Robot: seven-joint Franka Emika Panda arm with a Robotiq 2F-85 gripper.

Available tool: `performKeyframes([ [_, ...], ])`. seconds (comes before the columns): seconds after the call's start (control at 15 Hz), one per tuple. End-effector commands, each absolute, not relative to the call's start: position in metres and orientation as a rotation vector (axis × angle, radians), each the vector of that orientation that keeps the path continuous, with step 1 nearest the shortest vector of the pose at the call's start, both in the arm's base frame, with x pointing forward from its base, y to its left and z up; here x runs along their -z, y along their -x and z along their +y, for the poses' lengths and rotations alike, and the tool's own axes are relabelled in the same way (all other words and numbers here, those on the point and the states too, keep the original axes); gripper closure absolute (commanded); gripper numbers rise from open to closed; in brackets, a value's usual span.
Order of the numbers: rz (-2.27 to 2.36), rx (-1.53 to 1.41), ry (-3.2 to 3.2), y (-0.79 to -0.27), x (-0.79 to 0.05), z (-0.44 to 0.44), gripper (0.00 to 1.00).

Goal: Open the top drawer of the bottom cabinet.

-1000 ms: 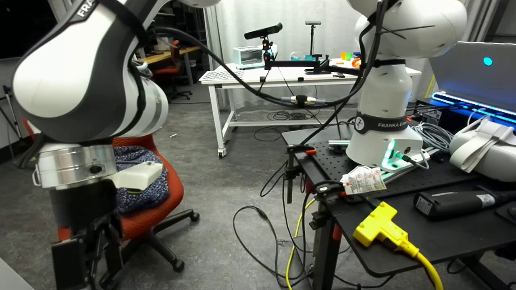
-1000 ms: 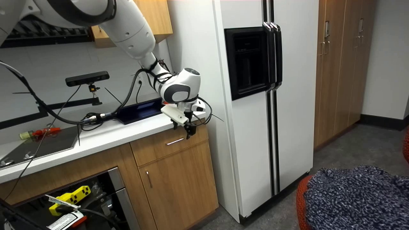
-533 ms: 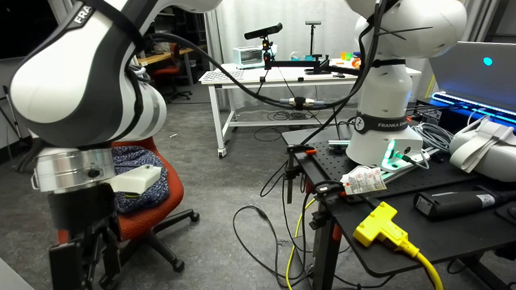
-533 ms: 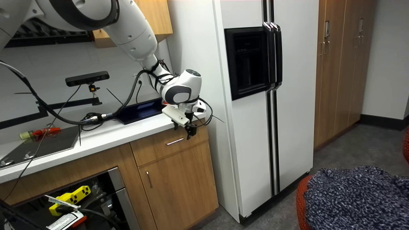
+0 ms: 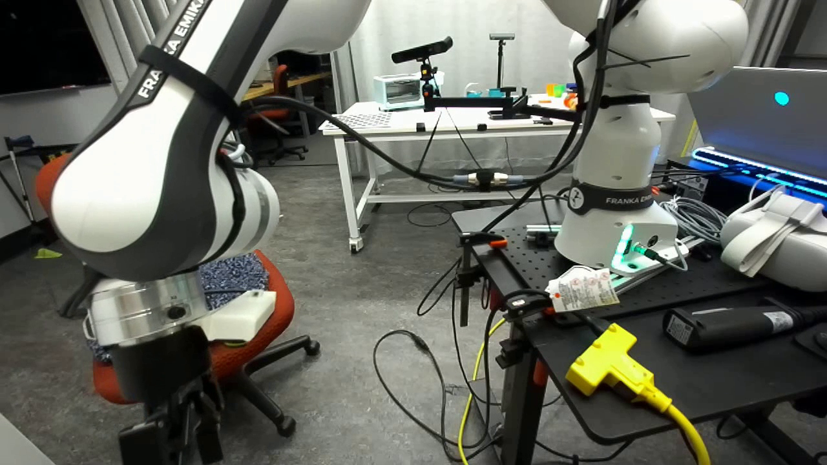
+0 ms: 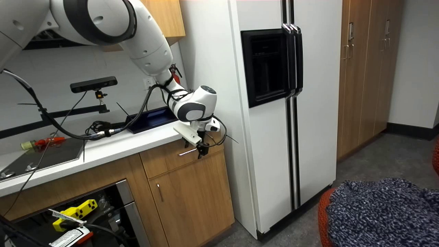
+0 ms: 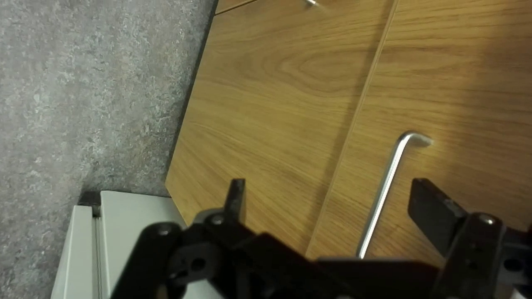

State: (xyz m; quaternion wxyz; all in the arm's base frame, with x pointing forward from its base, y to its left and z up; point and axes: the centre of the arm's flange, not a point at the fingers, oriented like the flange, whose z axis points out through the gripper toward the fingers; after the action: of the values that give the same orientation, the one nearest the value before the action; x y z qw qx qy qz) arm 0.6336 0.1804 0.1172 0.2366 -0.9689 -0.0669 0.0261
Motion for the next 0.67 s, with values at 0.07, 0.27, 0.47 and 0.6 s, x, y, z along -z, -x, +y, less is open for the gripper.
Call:
performKeyframes([
  [0.07, -0.198, -0.081, 2.591, -0.65, -0.097, 0.198, 0.0],
  [0.27, -0.19, -0.082, 2.574, -0.66, -0.087, 0.206, 0.0],
  [0.47, -0.173, -0.095, 2.566, -0.666, -0.073, 0.207, 0.0],
  [0.6, -0.162, -0.101, 2.559, -0.668, -0.064, 0.207, 0.0],
])
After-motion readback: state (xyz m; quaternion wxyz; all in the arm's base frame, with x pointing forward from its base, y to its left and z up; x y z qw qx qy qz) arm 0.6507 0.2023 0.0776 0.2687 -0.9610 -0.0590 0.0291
